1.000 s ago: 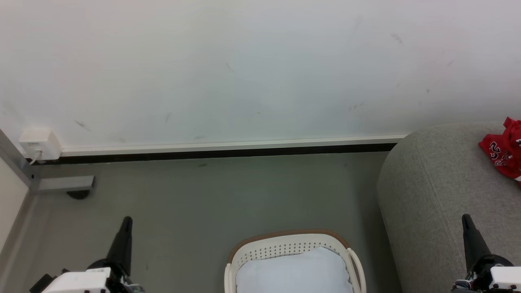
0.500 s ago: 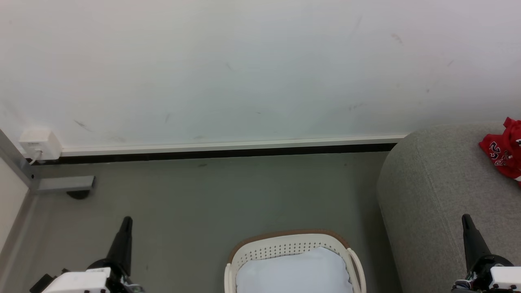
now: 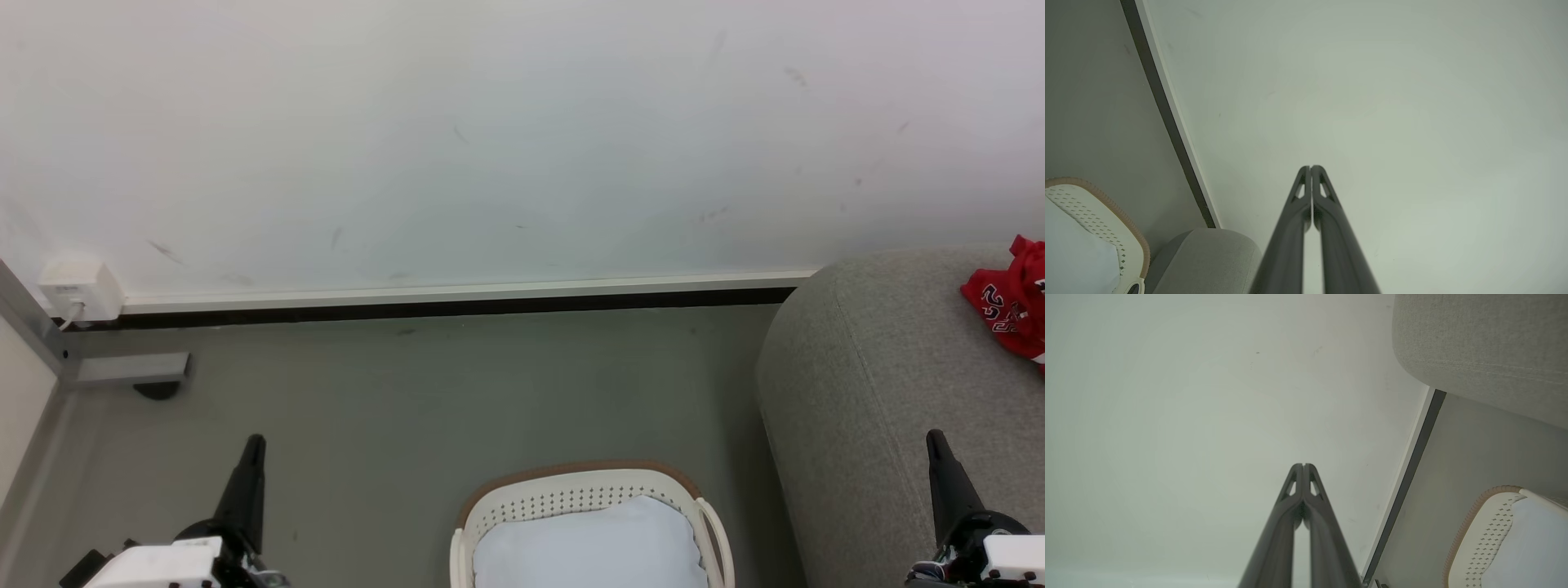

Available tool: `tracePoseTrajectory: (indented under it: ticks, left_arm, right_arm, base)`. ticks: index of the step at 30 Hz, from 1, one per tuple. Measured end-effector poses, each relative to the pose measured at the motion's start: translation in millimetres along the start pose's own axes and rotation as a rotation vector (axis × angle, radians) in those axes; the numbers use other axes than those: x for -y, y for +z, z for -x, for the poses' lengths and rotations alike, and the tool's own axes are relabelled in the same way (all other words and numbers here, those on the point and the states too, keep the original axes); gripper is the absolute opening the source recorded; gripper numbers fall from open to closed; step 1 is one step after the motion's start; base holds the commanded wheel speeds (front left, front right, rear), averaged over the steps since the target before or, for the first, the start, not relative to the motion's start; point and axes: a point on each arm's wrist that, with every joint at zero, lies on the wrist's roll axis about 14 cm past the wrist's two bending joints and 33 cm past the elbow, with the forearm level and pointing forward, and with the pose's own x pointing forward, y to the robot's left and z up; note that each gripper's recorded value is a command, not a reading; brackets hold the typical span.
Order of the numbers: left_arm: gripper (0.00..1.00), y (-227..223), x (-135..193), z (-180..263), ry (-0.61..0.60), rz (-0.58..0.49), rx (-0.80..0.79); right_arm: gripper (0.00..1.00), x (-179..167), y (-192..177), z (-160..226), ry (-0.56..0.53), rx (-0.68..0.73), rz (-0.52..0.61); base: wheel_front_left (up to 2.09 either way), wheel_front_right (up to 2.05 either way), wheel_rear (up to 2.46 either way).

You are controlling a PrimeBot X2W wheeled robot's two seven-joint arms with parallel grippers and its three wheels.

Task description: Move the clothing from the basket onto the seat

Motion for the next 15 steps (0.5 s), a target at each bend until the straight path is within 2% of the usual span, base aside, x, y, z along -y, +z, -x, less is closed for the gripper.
tracePoseTrajectory:
  ticks: [15]
  left_arm:
    - [0.0, 0.0, 0.0, 0.0, 0.0, 0.0, 0.0]
  right_arm:
    - [0.0, 0.0, 0.0, 0.0, 0.0, 0.0, 0.0]
  base:
    - [0.0, 0.0, 0.0]
